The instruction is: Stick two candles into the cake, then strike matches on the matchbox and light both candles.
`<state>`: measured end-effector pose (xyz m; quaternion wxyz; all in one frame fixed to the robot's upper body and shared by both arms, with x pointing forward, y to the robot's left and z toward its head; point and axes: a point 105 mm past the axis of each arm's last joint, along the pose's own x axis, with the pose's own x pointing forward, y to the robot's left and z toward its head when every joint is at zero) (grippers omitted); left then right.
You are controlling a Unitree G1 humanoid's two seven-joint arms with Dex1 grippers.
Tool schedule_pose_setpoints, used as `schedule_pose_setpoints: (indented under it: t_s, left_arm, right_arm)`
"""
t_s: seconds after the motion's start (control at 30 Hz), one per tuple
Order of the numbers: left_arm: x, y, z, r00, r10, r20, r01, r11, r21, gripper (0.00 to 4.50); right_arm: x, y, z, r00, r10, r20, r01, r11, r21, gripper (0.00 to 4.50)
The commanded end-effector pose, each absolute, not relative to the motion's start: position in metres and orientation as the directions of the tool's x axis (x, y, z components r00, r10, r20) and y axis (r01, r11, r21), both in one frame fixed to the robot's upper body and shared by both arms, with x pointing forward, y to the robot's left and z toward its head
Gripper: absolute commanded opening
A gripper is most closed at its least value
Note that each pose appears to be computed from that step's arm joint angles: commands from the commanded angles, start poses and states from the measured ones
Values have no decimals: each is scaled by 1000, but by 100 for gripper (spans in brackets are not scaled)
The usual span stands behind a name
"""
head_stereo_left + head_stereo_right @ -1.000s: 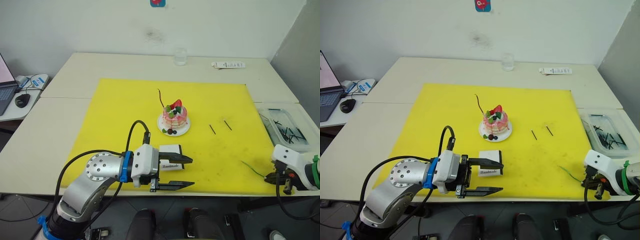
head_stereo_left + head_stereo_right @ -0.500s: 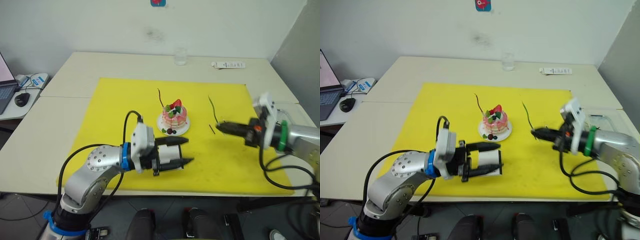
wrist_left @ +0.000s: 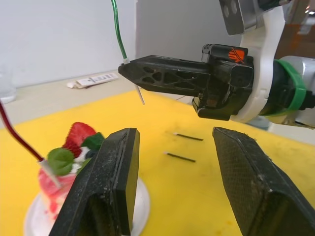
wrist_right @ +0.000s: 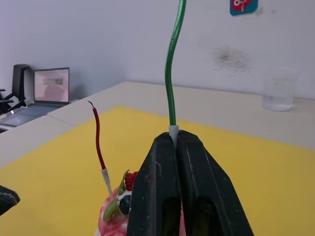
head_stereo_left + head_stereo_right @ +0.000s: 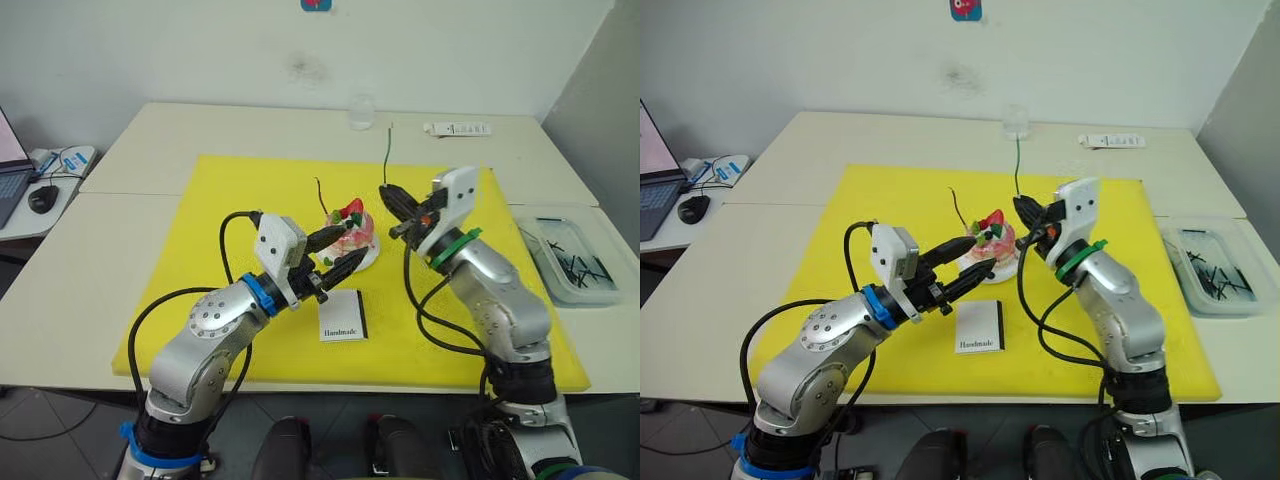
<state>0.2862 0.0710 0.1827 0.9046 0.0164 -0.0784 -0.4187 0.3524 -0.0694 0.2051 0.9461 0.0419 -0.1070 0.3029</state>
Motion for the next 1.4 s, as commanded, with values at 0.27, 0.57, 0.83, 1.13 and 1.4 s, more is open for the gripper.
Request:
schedule_pose_setpoints:
  t_s: [0.27,0.57,0.83,1.13,1.4]
  left_arm:
    - [283,74,190,656,-735,171,732,675,93,271]
    - [283,75,199,662,-731,167,725,681,105,271]
    - [282,71,206,655,-738,164,732,673,107,271]
    - [283,73,207,656,-738,160,731,674,107,271]
    - [284,77,197,679,-724,120,716,690,112,271]
  right_arm:
    - [372,-65,203,816,489,308,-523,852,32,4]
    - [378,-60,197,808,485,334,-549,826,130,4]
    - [377,-59,192,812,486,323,-551,821,151,4]
    - [379,-60,183,826,479,299,-538,827,162,4]
    - [383,-61,175,834,473,283,-529,832,169,4]
